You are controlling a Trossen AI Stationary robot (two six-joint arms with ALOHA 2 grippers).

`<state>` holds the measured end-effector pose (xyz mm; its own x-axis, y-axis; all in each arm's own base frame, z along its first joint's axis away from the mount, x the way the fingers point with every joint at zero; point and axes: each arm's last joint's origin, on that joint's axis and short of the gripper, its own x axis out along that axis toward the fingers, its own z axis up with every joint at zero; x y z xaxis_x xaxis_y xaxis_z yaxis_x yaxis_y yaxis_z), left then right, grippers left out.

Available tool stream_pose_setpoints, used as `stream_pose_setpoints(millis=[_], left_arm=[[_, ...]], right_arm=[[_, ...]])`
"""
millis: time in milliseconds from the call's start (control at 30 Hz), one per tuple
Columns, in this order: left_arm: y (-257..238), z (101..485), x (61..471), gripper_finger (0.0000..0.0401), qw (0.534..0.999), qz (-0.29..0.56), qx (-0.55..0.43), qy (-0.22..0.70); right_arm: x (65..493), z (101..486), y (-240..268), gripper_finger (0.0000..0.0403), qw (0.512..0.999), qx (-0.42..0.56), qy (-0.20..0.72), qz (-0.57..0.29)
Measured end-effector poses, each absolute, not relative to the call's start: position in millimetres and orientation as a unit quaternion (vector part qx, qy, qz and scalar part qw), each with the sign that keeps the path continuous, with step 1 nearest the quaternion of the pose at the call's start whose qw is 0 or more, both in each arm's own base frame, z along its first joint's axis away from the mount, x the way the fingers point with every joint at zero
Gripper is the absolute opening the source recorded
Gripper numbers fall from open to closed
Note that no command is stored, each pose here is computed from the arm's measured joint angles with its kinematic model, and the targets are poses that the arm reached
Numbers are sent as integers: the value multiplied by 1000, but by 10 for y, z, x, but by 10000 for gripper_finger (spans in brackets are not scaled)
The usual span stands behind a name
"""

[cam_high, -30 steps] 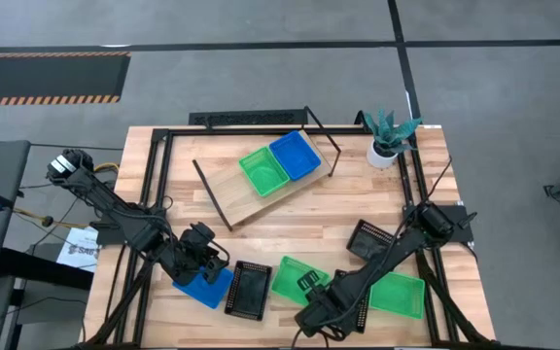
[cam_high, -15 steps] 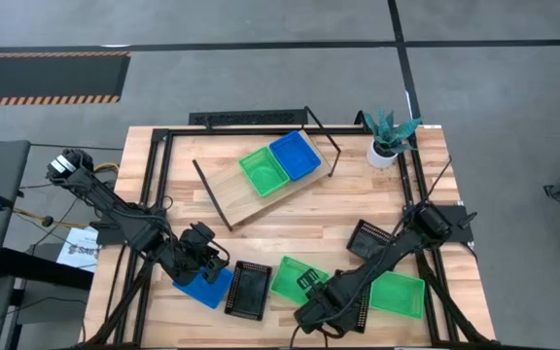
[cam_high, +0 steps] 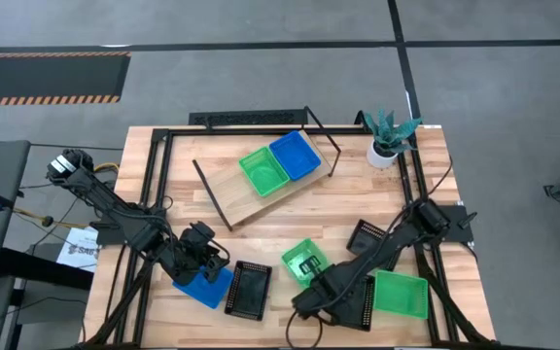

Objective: Stack baskets on shelf by color
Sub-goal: Stack the left green bin on top of the other green bin on the shelf

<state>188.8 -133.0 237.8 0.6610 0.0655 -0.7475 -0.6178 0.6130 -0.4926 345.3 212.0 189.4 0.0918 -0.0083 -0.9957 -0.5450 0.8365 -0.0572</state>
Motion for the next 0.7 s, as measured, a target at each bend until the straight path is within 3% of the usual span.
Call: stream_pose_setpoints(millis=[233, 467, 700], left_arm=[[-1328, 2378, 1889, 253, 825, 209, -388, 353], [-1322, 2380, 1890, 253, 826, 217, -391, 343], [-1313, 2380, 1896, 253, 821, 224, -400, 339]], right_arm=[[3396, 2590, 1802, 8, 740, -204, 614, 185], [3392, 3310, 1070, 6, 805, -283, 518, 60], [3629, 3443, 313, 11, 805, -344, 483, 5]])
